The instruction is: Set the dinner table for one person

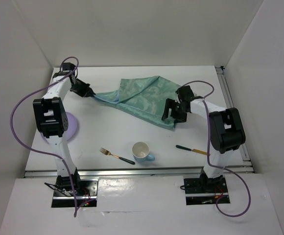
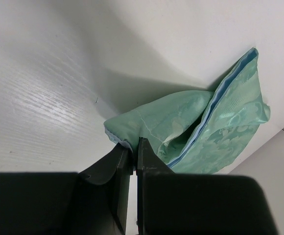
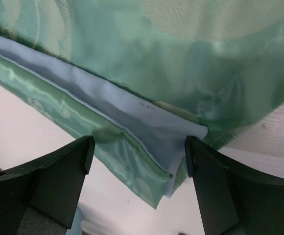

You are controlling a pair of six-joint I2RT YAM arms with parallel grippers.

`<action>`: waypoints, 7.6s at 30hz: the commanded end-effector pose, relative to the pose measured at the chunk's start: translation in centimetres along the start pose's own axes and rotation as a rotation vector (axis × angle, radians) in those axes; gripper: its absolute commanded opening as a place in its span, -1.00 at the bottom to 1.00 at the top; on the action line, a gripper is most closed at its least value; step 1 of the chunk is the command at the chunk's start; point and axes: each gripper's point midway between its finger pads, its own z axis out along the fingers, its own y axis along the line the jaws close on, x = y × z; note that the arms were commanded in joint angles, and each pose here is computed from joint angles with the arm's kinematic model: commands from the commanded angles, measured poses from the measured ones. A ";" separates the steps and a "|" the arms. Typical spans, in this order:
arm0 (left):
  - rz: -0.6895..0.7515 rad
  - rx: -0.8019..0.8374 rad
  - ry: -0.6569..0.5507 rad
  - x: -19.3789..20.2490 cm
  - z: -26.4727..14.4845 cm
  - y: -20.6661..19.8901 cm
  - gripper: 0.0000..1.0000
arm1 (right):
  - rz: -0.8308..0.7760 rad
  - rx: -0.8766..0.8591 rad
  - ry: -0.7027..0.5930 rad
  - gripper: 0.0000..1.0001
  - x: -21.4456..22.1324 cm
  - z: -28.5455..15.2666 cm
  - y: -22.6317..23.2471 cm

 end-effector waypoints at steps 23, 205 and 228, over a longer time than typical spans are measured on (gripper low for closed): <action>0.049 0.035 -0.036 -0.4 -2.6 -1.2 -1.00 | -0.014 0.026 -0.088 0.25 -0.8 0.3 -0.4; 0.405 -0.190 0.376 10.5 4.9 6.0 -1.00 | 0.231 0.436 0.082 0.10 -0.3 2.2 -11.3; 0.241 -0.291 -0.194 0.6 -15.5 10.4 0.55 | 0.031 0.012 -0.252 0.71 -7.8 -12.0 2.2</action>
